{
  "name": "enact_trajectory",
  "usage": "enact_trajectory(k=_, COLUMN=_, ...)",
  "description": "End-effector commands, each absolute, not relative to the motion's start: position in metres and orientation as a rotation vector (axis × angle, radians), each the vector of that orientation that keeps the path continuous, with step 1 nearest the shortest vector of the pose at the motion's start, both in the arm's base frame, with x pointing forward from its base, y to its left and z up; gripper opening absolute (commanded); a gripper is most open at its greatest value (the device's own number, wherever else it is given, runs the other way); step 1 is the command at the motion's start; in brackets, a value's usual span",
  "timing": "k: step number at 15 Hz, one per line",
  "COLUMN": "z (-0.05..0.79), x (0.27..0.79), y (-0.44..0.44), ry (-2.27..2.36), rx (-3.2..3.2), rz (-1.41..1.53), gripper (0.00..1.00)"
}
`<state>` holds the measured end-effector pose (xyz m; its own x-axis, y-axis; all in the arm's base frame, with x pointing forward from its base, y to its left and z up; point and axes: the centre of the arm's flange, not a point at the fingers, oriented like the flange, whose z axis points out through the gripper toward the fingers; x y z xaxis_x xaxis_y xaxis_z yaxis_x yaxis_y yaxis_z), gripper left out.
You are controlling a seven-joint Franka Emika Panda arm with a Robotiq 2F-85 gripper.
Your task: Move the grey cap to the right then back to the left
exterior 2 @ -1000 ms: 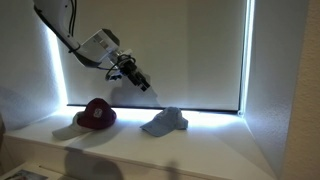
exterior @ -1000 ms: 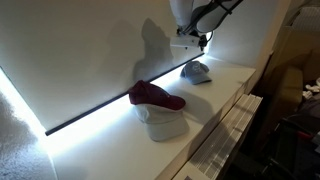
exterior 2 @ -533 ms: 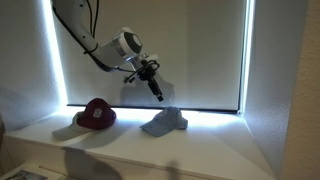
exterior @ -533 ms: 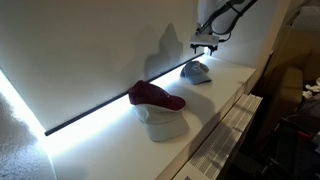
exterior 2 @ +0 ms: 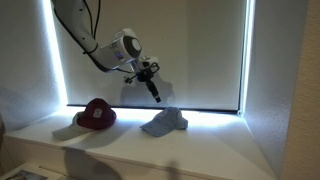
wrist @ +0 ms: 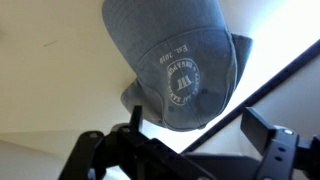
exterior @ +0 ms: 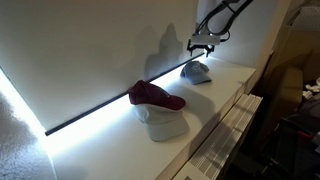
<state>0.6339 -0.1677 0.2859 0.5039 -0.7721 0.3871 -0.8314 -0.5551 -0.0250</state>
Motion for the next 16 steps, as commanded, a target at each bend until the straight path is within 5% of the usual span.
enact_trajectory(k=1, z=0.271, x=0.641, y=-0.194, ry=-1.189, rx=2.772, rz=0.477, gripper=1.0)
enact_trajectory(k=6, z=0.257, x=0.646, y=-0.194, ry=-0.98, rx=2.84, rz=0.202, gripper=1.0)
enact_trajectory(k=16, z=0.256, x=0.654, y=-0.222, ry=-1.354, rx=2.635, rz=0.401, gripper=1.0)
